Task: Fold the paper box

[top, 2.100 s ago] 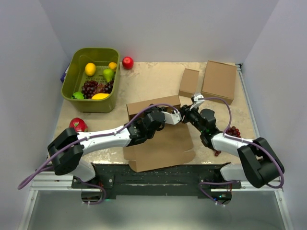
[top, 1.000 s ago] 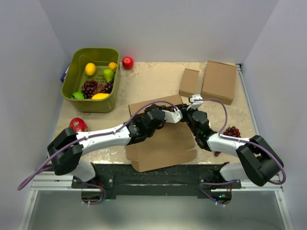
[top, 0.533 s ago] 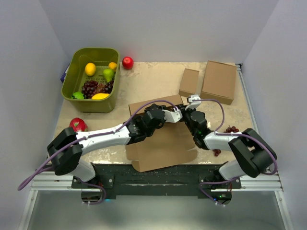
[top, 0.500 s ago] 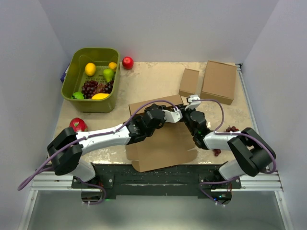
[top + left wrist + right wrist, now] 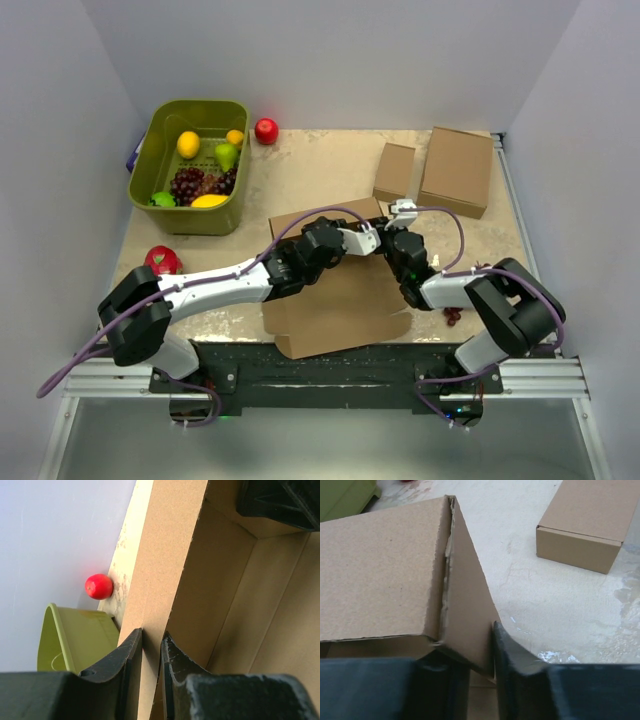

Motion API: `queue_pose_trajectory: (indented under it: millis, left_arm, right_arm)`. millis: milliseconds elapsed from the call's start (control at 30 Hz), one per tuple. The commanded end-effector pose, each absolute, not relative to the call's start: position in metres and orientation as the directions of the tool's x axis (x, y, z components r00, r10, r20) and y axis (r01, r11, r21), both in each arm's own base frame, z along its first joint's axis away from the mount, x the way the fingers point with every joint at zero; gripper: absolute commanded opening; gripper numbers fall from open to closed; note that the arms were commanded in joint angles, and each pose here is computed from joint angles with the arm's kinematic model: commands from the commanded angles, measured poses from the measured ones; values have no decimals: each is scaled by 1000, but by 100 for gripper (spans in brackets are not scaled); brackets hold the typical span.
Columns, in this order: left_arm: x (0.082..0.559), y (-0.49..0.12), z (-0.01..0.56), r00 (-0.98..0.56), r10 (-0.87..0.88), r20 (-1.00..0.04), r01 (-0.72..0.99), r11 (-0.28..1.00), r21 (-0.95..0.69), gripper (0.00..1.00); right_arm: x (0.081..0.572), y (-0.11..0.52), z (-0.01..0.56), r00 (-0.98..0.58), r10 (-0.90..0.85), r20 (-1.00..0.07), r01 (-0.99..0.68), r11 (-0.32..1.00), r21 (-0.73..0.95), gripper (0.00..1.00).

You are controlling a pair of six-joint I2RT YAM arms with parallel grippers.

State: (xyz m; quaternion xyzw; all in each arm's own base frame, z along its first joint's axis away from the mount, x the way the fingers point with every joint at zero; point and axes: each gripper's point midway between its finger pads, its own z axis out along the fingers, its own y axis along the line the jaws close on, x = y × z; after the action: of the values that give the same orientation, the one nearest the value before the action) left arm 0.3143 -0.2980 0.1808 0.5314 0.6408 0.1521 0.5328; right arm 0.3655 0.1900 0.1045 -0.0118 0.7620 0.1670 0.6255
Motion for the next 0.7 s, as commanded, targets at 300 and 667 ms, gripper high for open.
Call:
queue_pose_trajectory:
  millis: [300, 667]
  left_arm:
    - [291, -313, 145, 102, 819, -565, 670, 364, 648, 0]
    - [296, -313, 155, 78, 794, -603, 658, 413, 630, 0]
  right_arm:
    - [384, 179, 130, -136, 261, -956, -121, 953, 278, 0]
    - [379, 163, 125, -144, 262, -954, -44, 962, 271, 0]
